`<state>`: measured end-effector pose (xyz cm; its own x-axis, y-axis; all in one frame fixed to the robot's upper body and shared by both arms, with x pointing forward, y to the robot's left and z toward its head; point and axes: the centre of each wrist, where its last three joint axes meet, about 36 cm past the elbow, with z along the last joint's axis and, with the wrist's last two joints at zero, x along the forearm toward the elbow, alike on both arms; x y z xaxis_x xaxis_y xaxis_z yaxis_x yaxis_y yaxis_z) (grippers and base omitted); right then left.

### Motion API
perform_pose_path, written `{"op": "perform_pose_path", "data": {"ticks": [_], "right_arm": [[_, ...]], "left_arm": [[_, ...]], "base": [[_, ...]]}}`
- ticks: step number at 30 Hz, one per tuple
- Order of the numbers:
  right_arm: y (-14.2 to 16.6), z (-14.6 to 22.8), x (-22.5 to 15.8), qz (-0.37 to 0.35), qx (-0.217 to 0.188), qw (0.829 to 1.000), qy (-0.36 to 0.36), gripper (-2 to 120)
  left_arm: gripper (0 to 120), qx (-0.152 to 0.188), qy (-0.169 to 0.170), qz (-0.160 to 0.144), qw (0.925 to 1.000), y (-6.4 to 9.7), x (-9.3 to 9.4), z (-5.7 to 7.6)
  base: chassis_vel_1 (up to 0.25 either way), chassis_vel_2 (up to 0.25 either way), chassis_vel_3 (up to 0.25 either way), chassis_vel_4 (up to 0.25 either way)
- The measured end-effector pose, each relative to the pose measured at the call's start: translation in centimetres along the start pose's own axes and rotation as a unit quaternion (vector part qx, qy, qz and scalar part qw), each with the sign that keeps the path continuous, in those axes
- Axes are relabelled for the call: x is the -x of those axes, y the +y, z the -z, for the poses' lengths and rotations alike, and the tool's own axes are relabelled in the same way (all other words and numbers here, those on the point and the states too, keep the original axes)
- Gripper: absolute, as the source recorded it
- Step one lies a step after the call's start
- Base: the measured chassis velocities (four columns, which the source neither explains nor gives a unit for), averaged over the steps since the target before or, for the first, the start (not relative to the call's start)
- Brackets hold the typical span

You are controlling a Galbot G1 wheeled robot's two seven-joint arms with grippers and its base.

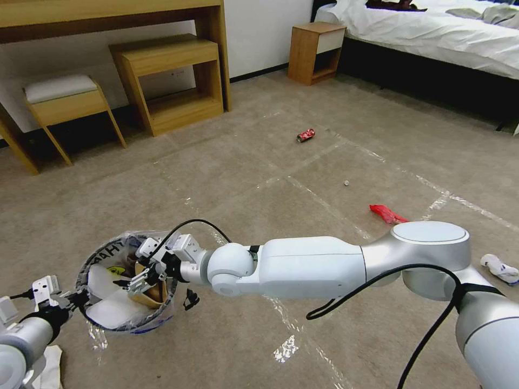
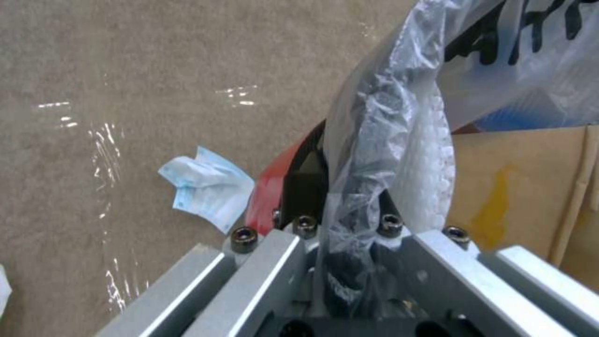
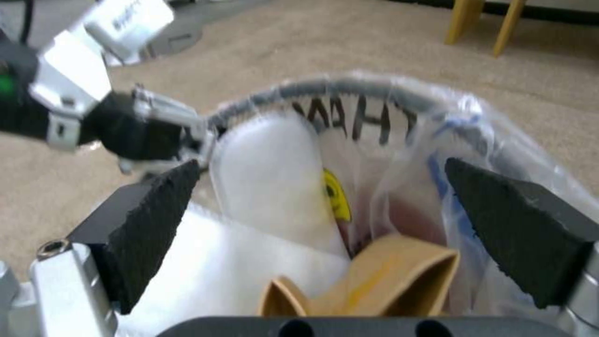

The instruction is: Pick up the trash bin and place the garbage on the floor into it.

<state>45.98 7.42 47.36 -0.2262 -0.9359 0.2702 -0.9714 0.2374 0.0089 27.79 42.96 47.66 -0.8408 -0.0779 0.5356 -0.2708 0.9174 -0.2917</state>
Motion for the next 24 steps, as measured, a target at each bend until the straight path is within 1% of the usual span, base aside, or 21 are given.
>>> {"op": "perform_pose_path", "data": {"ticks": [3, 7, 8, 11, 12, 14, 15, 17, 19, 22, 23, 24], "right_arm": [[-0.1, 0.2, 0.0, 0.003, 0.008, 1.0, -0.017, 100], [-0.9, 1.4, -0.3, 0.011, 0.03, 0.997, -0.075, 100], [-0.9, 1.4, -0.3, 0.011, 0.03, 0.997, -0.075, 100], [-2.3, 2.9, -1.1, 0.007, 0.047, 0.989, -0.137, 100], [-2.3, 2.9, -1.1, 0.007, 0.047, 0.989, -0.137, 100], [-3.5, 4.1, -2.0, -0.006, 0.054, 0.983, -0.175, 100], [-3.5, 4.1, -2.0, -0.006, 0.054, 0.983, -0.175, 100], [-5.2, 5.6, -3.4, -0.029, 0.058, 0.973, -0.221, 100], [-5.6, 5.9, -3.8, -0.035, 0.059, 0.971, -0.23, 100], [-8.9, 7.8, -6.9, -0.082, 0.06, 0.949, -0.297, 100], [-8.9, 7.8, -6.9, -0.082, 0.06, 0.949, -0.297, 100], [-9.7, 8.3, -7.8, -0.093, 0.059, 0.943, -0.314, 100]], "left_arm": [[1, 0.0, 0.0, 0.0, 1.0, 0.0, 0.1, 0.0], [1, -0.001, 0.0, 0.001, 1.0, 0.1, 0.1, 0.0], [1, -0.001, 0.0, 0.001, 1.0, 0.1, 0.1, 0.0], [1, -0.001, -0.003, 0.002, 1.0, 0.2, 0.2, 0.2], [1, -0.001, -0.003, 0.002, 1.0, 0.2, 0.2, 0.2], [1, -0.001, -0.006, 0.003, 1.0, 0.3, 0.2, 0.3], [1, -0.001, -0.006, 0.003, 1.0, 0.3, 0.2, 0.3], [1, -0.002, -0.008, 0.004, 1.0, 0.3, 0.2, 0.5], [1, -0.002, -0.008, 0.004, 1.0, 0.4, 0.2, 0.5], [1, -0.001, -0.011, 0.008, 0.9999, 0.5, 0.2, 0.6], [1, -0.001, -0.011, 0.008, 0.9999, 0.5, 0.2, 0.6], [1, -0.001, -0.013, 0.009, 0.9999, 0.6, 0.1, 0.6]], "base": [[0.0, 0.0, 0.0, 0.0], [0.0, 0.0, 0.0, 0.0], [0.0, 0.0, 0.0, 0.0], [0.0, 0.0, 0.0, 0.0], [0.0, 0.0, 0.0, 0.0], [0.0, 0.0, 0.0, 0.0], [0.0, 0.0, 0.0, 0.0], [0.0, 0.0, 0.0, 0.0], [0.0, 0.0, 0.0, 0.0], [0.0, 0.0, 0.0, 0.0], [0.0, 0.0, 0.0, 0.0], [0.0, 0.0, 0.0, 0.0]]}}
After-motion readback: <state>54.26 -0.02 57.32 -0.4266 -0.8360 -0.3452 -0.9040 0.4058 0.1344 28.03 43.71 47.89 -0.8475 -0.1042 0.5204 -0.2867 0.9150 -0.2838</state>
